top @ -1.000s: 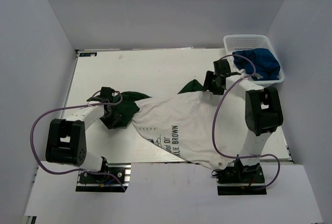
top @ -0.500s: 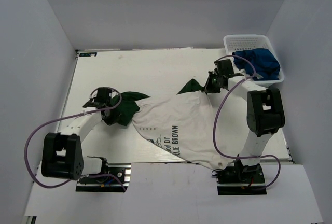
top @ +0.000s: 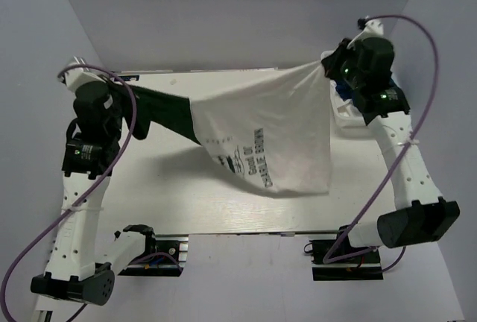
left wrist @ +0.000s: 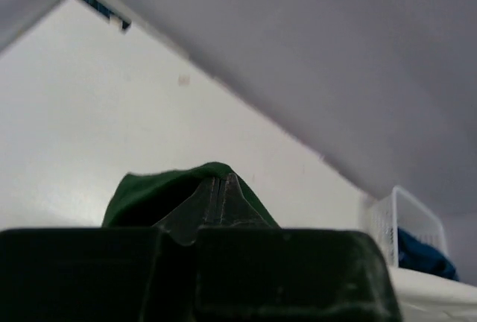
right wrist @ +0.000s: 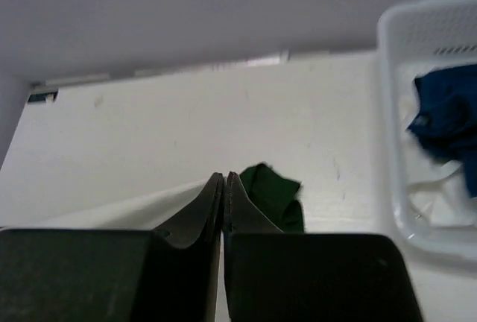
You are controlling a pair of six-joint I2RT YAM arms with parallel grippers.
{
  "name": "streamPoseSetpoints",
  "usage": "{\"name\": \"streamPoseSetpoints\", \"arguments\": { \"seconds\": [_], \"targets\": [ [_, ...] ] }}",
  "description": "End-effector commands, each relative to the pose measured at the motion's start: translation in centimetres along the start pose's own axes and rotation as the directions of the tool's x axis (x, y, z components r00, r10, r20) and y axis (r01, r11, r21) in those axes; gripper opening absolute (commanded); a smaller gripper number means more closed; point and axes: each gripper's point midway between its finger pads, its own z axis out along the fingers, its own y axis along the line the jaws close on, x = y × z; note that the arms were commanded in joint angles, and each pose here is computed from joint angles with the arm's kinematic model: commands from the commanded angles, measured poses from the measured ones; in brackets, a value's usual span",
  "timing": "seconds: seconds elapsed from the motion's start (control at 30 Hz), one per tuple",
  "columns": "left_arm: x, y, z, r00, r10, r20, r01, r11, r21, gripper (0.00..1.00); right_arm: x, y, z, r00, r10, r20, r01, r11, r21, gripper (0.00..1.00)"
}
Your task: Fold and stack the t-shirts
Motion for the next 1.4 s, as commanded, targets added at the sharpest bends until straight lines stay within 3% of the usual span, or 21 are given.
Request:
{"name": "streamPoseSetpoints", "arguments": {
  "seconds": [0.0, 0.2, 0.4, 0.73, 0.8, 0.9, 1.0, 1.17, 1.27, 1.3, 1.37],
  "targets": [
    [-8.2, -1.9, -2.9, 0.974, 0.01, 0.228, -0.009, 1.0, -0.003, 0.0, -9.7, 0.1, -5.0, 0.961, -0.074, 0.268, 0.052, 0.995, 0.086, 0.0],
    [-16.0, -5.9, -7.4, 0.91, 0.009, 0.415, -0.055, 0.993, 0.1, 0.0, -18.7, 3.1, -13.7, 0.841, -0.132, 0.524, 0.113, 0.991, 0.069, 0.0],
    [-22.4, -8.4, -13.9, 0.817, -0.004, 0.577, -0.125, 0.975, 0.183, 0.0, -23.2, 5.8, -23.5, 0.688, -0.154, 0.709, 0.178, 0.983, 0.041, 0.0],
    [-29.6, -10.0, -26.1, 0.641, -0.102, 0.761, -0.207, 0.932, 0.299, 0.0, -25.0, 8.3, -34.5, 0.526, -0.135, 0.84, 0.243, 0.97, 0.004, 0.0],
    [-30.2, -10.2, -27.2, 0.623, -0.109, 0.775, -0.222, 0.925, 0.309, 0.0, -25.0, 9.0, -37.0, 0.492, -0.125, 0.862, 0.265, 0.964, -0.011, 0.0],
    [-31.4, -10.0, -31.2, 0.551, -0.146, 0.822, -0.256, 0.908, 0.333, 0.0, -25.0, 9.7, -40.4, 0.436, -0.118, 0.892, 0.293, 0.956, -0.016, 0.0],
    [-31.6, -10.3, -33.5, 0.519, -0.157, 0.84, -0.31, 0.881, 0.356, 0.0, -24.6, 10.0, -42.3, 0.412, -0.117, 0.903, 0.313, 0.95, -0.02, 0.0],
    [-30.6, -12.3, -32.6, 0.538, -0.143, 0.831, -0.388, 0.833, 0.395, 0.0, -23.9, 9.6, -39.6, 0.468, -0.121, 0.875, 0.302, 0.953, -0.03, 0.0],
    [-28.3, -14.3, -27.0, 0.614, -0.1, 0.783, -0.41, 0.807, 0.425, 0.0, -23.5, 8.7, -35.2, 0.533, -0.131, 0.836, 0.272, 0.962, -0.022, 0.0],
    [-26.8, -14.8, -23.0, 0.66, -0.049, 0.75, -0.407, 0.816, 0.411, 0.0, -22.5, 7.8, -31.9, 0.589, -0.142, 0.795, 0.254, 0.967, -0.016, 0.0],
    [-25.4, -15.3, -18.8, 0.697, -0.003, 0.717, -0.398, 0.83, 0.39, 0.0, -22.0, 7.0, -27.6, 0.642, -0.14, 0.754, 0.225, 0.974, -0.011, 0.0]
  ]
}}
